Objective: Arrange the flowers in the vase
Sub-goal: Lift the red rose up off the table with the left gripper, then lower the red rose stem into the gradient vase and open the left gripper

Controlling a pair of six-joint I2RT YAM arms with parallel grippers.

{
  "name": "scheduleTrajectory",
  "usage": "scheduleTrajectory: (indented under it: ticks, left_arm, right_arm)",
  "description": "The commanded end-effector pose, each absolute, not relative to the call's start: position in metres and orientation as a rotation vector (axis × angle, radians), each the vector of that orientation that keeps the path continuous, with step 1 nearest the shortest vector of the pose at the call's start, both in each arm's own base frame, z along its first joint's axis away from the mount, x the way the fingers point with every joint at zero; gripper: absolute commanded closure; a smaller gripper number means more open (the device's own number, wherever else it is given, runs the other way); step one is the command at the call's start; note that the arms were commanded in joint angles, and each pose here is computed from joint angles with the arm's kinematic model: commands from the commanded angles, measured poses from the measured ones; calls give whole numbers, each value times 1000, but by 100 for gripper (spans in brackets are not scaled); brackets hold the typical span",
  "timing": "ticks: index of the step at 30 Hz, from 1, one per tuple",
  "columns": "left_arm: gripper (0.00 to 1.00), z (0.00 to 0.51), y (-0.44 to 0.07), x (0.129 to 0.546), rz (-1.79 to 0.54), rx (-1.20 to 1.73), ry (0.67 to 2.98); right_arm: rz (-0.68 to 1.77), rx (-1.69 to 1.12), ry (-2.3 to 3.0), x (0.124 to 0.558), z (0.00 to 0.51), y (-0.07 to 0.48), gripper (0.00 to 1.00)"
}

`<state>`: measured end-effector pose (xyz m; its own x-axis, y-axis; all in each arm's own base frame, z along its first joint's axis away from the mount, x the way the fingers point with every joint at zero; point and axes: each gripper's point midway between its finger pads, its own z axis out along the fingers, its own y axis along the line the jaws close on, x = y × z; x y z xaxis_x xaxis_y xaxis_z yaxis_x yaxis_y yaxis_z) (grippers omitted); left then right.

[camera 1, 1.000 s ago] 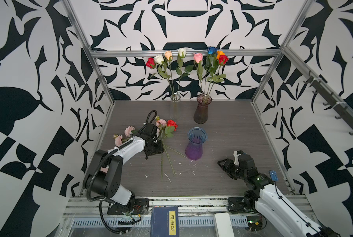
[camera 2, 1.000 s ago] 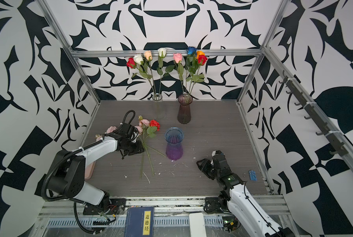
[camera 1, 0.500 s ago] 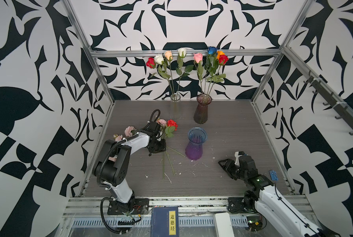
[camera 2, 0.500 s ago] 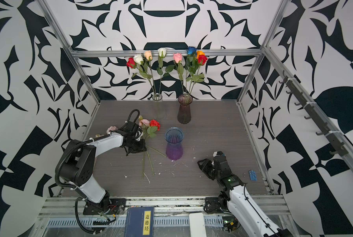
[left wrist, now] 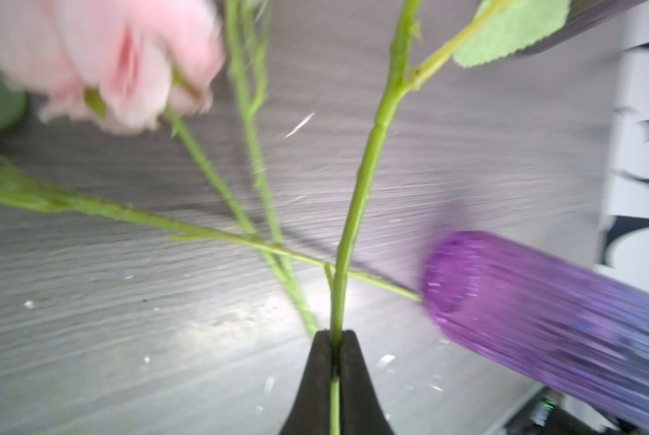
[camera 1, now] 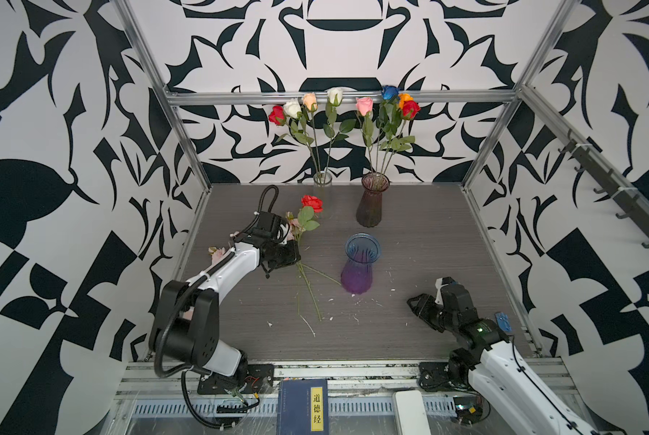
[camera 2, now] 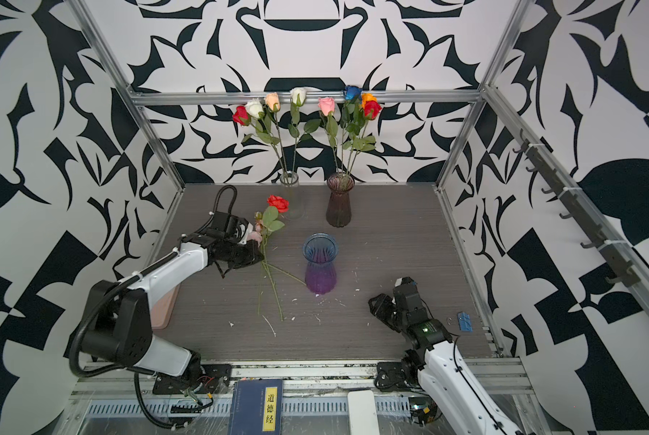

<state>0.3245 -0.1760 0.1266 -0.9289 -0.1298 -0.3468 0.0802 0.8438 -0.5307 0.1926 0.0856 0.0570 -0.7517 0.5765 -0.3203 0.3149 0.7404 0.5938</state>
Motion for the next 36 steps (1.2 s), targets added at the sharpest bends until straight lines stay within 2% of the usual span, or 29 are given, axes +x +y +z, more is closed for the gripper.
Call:
scheduleTrajectory:
  ticks: [1,6,10,14,17,21,24,33,36]
  left_arm:
    - [100,185,-187,330,-906,-27,2490]
    - [100,276,-198,332,-982,32,2227]
    - [100,354,-221,327,-1064,130,2000]
    - [100,412,-253,322,-1155,220,1798]
    - [100,443,-280,316,-1212,302,1626]
    - [100,458,-326,305,-1208,504,1458]
    - [100,455,-353,294,-1204,636,1406]
    - [100,407,-372,300,-1156,706,1482]
    - [100,385,-378,300,-1126,720,1519]
  right_arm:
    - [502,571,2467,191,69,64,51]
    - [506,535,2424,202,68,66,53]
    - [521,393,2378,215,87,73,52]
    - [517,195,2319,225,118,82,52]
    - [545,134,2297,228,114,89,52]
    - [621,189,2269,226,93,93,52]
    - [632,189,2222,225,98,93,51]
    - [687,144,2171,220,102,101,45]
    - [700,281,2195,219,77,97,41]
